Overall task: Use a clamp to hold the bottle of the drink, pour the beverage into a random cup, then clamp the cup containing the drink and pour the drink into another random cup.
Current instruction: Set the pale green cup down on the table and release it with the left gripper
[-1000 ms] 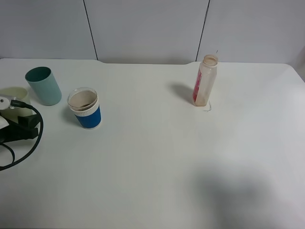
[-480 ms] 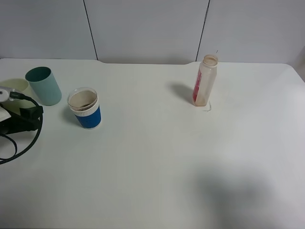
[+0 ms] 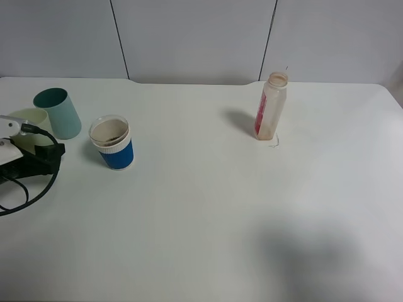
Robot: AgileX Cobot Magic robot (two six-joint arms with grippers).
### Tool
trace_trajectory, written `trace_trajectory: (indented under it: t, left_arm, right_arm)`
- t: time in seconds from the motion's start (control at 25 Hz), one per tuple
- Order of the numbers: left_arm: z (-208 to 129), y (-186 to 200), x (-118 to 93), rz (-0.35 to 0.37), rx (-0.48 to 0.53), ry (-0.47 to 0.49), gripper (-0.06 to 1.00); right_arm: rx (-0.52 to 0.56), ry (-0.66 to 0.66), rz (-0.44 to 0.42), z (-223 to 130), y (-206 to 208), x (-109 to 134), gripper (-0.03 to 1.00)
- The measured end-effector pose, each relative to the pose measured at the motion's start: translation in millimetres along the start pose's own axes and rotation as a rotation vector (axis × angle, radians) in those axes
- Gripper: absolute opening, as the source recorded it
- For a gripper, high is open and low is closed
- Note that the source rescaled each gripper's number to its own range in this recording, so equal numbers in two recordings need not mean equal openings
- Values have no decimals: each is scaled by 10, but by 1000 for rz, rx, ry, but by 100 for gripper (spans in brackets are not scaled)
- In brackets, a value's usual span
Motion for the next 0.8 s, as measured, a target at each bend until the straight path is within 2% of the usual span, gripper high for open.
trace_trajectory:
  t: [0.64, 0.8]
  left_arm:
    - [26, -18, -66, -78, -19, -35, 1]
    - [50, -48, -140, -110, -26, -50, 1]
  right_arm:
    - [0, 0, 0, 0, 0, 0, 98]
    - [0, 0, 0, 0, 0, 0, 98]
Point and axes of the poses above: a point on each arm's last joint axis where the gripper is mounted, y pointing back along that axis away from the gripper, x along the wrist's bending axis when the last joint is at zero, z = x × y, the point moved 1 cm from there along -y, pointing out along that axis toward the gripper, and after that the axes turned 10 degrees about -y, right-handed, at the moved point
